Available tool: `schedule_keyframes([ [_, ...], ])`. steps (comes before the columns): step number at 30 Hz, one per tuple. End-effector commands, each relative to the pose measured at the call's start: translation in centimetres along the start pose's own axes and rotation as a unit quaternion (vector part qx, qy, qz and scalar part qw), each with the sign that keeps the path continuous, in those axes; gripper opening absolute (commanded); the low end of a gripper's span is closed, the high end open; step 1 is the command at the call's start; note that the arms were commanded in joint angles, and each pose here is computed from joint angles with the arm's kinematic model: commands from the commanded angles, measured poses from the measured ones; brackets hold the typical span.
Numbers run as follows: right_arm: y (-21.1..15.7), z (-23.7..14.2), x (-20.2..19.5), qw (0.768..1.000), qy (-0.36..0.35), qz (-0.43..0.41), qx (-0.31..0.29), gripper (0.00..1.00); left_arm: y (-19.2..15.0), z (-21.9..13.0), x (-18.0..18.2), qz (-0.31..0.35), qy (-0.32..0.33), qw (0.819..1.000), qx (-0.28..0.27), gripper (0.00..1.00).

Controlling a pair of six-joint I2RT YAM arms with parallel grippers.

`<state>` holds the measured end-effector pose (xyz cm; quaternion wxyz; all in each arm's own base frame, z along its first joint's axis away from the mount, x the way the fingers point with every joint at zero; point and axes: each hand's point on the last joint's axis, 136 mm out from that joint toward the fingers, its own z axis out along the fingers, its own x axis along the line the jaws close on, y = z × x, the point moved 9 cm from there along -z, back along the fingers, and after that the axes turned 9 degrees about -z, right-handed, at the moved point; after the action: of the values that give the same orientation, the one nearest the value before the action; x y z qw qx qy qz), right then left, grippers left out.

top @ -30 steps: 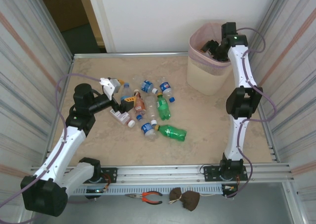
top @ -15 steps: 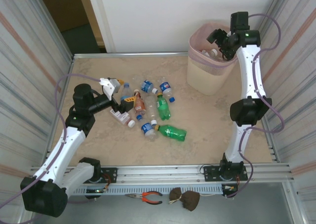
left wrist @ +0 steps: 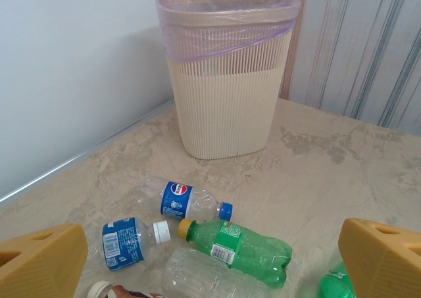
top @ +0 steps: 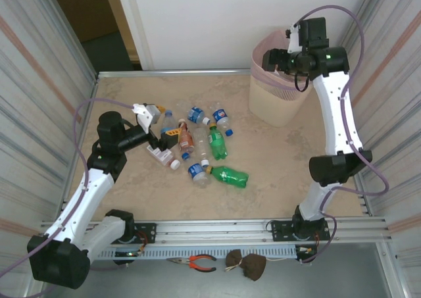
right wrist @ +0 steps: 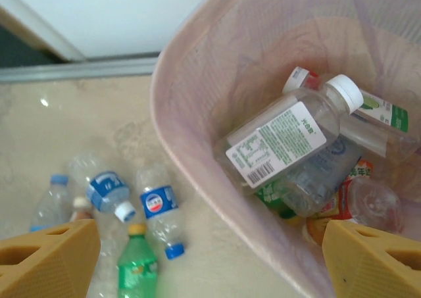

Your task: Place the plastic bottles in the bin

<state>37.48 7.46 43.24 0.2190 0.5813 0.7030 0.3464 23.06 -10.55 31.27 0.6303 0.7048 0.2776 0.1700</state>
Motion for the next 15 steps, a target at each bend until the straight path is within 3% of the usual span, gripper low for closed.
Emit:
schedule_keyframes([
  [1, -1.0, -1.4, 1.8, 0.994, 0.025, -0.11, -0.01, 0.87, 0.7, -0.2, -0.4, 0.014, -0.007, 1.0, -0.011, 0.99],
  [8, -6.4, -1.1, 5.6, 0.961, 0.08, -0.265, 0.001, 0.87, 0.7, 0.0, -0.4, 0.011, -0.012, 1.0, -0.012, 0.99],
  [15, -12.6, -1.2, 9.4, 0.907, 0.133, -0.4, 0.021, 0.86, 0.6, 0.2, -0.3, 0.007, -0.012, 1.0, -0.01, 0.99],
])
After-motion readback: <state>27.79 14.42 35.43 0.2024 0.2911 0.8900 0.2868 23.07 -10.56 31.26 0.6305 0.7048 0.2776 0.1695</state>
